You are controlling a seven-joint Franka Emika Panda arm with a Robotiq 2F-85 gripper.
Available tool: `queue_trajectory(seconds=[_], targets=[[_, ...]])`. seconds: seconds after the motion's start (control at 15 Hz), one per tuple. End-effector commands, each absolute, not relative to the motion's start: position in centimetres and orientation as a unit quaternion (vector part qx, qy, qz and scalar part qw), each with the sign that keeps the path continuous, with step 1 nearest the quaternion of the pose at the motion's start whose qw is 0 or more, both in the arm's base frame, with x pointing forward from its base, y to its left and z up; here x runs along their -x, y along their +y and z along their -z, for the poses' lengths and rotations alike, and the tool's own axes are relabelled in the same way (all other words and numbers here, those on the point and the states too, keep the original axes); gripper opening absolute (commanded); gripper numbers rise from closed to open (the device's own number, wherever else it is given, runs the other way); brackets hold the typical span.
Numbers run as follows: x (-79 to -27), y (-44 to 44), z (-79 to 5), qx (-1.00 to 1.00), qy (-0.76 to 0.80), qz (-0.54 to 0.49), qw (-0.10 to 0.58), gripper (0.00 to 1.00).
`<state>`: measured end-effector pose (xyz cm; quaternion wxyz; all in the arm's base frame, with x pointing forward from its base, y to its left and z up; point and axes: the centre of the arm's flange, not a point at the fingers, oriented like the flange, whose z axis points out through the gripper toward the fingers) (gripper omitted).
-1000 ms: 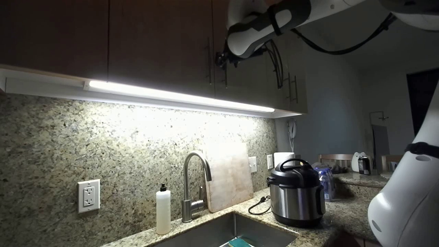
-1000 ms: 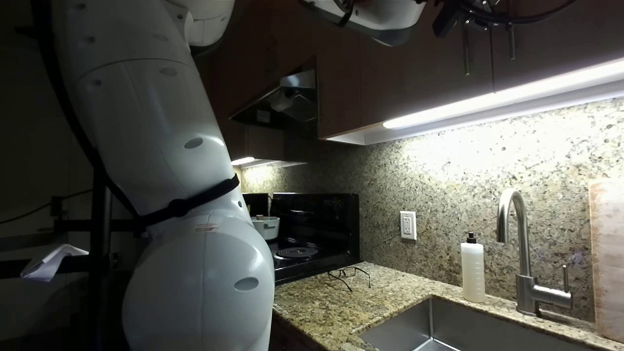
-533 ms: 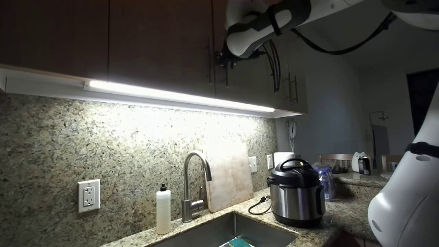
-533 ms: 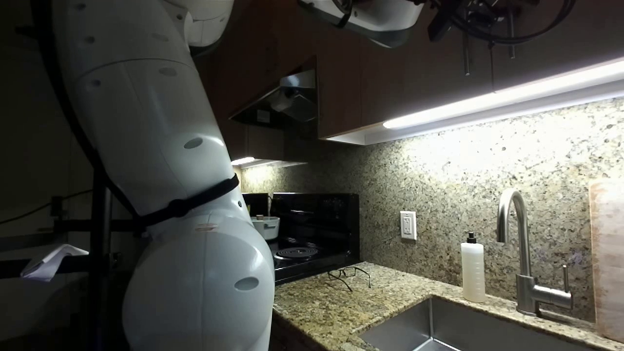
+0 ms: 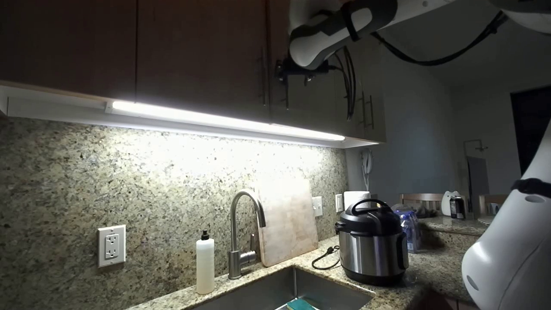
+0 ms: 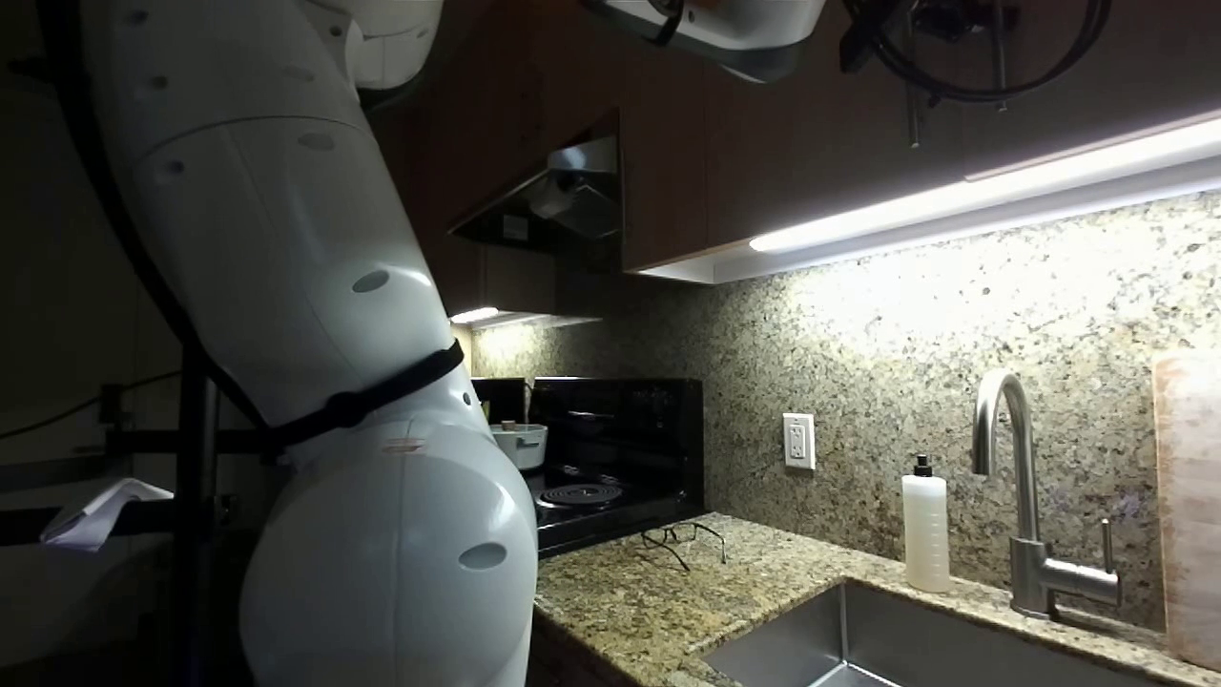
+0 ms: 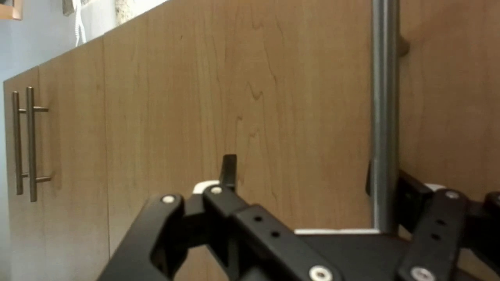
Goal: Open the right door of the cabinet above the sink
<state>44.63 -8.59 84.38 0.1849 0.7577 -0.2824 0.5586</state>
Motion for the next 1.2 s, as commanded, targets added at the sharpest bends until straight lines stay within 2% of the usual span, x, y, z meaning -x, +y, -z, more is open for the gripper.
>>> queue_trajectory(seconds=[0.0, 0.8, 1.13], targets=[[-40.4, -11.0, -85.2, -0.730, -0.341, -0.560, 0.191, 1.00], [-35.6, -12.5, -86.6, -0.712, -0.388, -0.557, 0.180, 1.00], [-34.0, -14.1, -86.9, -0.718, -0.411, -0.540, 0.154, 1.00]])
